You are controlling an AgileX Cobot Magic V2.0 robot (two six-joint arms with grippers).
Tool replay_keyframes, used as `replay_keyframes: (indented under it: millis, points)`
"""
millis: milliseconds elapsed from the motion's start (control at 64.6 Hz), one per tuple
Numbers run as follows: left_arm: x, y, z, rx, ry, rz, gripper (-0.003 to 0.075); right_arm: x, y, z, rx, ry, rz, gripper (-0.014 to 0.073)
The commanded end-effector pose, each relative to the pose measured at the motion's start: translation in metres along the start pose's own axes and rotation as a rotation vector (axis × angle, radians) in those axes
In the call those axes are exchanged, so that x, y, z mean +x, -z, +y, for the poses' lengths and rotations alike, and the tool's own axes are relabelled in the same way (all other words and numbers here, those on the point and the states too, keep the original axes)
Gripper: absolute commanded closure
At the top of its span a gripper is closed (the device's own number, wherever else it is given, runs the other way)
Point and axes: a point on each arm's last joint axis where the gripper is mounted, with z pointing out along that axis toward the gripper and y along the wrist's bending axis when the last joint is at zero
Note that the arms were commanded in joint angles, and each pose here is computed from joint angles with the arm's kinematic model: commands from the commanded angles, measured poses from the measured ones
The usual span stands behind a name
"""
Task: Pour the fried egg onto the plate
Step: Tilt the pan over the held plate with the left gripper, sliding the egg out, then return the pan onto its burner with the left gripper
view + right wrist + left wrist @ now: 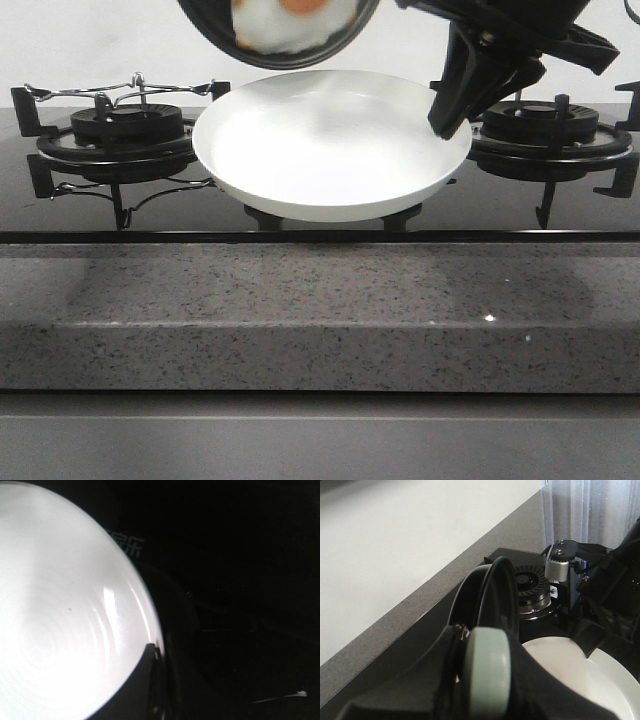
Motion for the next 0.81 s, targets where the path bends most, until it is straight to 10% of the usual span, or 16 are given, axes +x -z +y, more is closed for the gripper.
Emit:
replay_keyframes:
  millis: [0,279,790]
  points:
    - [-0.024,0.015,-0.003,-0.041,0.0,-0.098,0.0739,-0.01,0.021,0.007,-0.024,0.008,-0.102,0.0664]
    - [-0.024,0.016,0.003,-0.079,0.065,-0.102,0.0739,-0.01,0.021,0.007,-0.024,0.008,-0.102,0.0664]
    - [0.063,0.065,0.124,-0.437,1.168,-0.185,0.0739,-0.01,0.021,0.007,-0.024,0.008,-0.102,0.0664]
